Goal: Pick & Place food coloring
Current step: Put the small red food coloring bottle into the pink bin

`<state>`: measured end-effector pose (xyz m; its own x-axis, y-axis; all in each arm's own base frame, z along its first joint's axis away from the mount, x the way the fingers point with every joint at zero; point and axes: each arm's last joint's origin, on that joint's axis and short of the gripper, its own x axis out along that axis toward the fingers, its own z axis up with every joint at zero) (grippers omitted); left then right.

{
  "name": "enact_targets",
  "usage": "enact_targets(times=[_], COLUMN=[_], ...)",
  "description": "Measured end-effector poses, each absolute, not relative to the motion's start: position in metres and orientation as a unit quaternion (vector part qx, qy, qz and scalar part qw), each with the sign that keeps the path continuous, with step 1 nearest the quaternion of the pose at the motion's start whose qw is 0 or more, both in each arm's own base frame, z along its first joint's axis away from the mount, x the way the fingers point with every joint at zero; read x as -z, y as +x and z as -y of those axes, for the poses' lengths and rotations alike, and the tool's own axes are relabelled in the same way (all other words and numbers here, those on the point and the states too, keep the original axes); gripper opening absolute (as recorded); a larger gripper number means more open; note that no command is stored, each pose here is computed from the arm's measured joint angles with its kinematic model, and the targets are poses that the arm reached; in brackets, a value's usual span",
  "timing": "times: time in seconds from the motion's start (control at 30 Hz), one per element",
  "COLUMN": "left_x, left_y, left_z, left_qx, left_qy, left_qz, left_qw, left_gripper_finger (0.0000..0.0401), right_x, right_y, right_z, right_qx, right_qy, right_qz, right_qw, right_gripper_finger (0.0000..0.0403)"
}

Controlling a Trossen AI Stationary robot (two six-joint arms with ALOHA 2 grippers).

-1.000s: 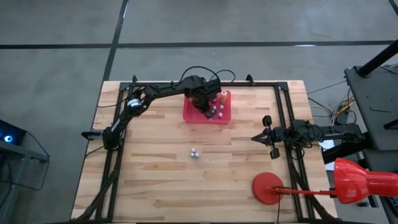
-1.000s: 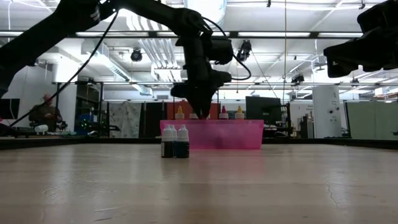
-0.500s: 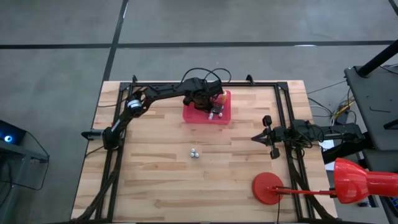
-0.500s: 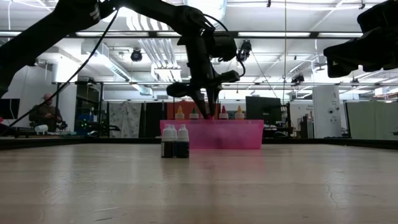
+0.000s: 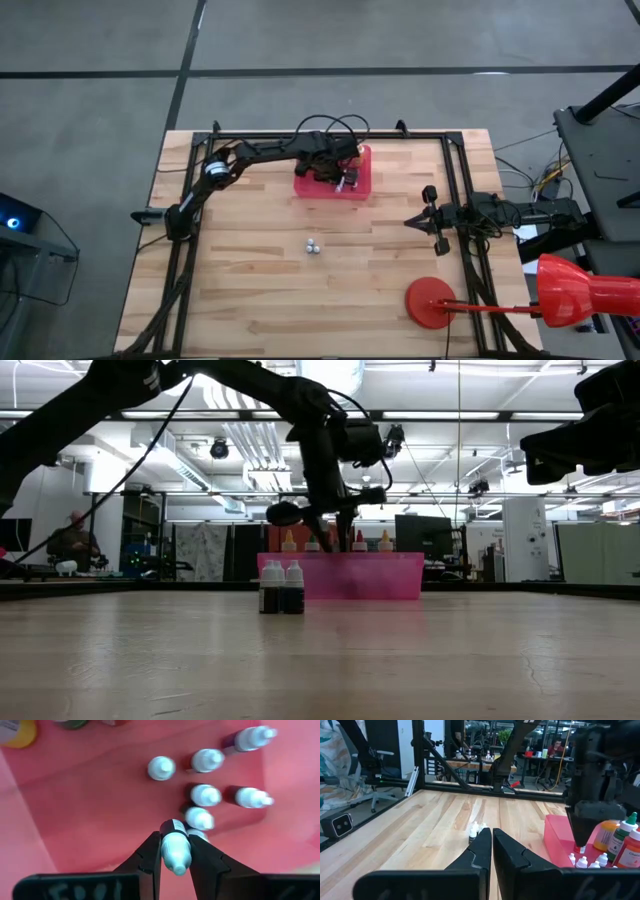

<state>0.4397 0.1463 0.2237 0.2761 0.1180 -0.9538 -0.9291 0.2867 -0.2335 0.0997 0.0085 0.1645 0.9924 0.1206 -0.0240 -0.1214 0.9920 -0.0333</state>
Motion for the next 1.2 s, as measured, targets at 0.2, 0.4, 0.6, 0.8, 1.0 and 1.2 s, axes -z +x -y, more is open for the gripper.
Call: enact_targets(times=[0.2,0.4,0.6,0.8,1.0,1.2], left_x=[-0.214,-0.204,-0.202,-0.198,-0.195,-0.193], left_y=[0.439,0.438,0.441,0.443,0.443,0.444], left_z=[-0.147,-0.146,-0.147,-0.147,-0.147,-0.147], left_qx=[-0.407,-0.407,-0.393,-0.388,-0.387,-0.384], left_qy=[-0.438,-0.44,-0.451,-0.451,-0.449,-0.444], left_qz=[-0.451,-0.454,-0.448,-0.453,-0.457,-0.462], left_qw=[0.663,0.659,0.665,0.664,0.663,0.665], left_gripper_finger=[0.0055,0.0055,0.0055,0.0055,0.0055,0.0055], right_x=[-0.164,-0.165,-0.164,-0.164,-0.165,-0.164], right_y=[0.1,0.1,0.1,0.1,0.1,0.1], right_z=[-0.009,-0.009,-0.009,-0.009,-0.009,-0.009], right_qx=[-0.061,-0.061,-0.061,-0.061,-0.061,-0.061], right_qy=[-0.017,-0.017,-0.017,-0.017,-0.017,-0.017], right_qz=[-0.011,-0.011,-0.011,-0.011,-0.011,-0.011], right_qw=[0.998,0.998,0.998,0.998,0.998,0.998], right_gripper_finger=[0.0008,0.0008,0.0008,0.0008,0.0008,0.0008])
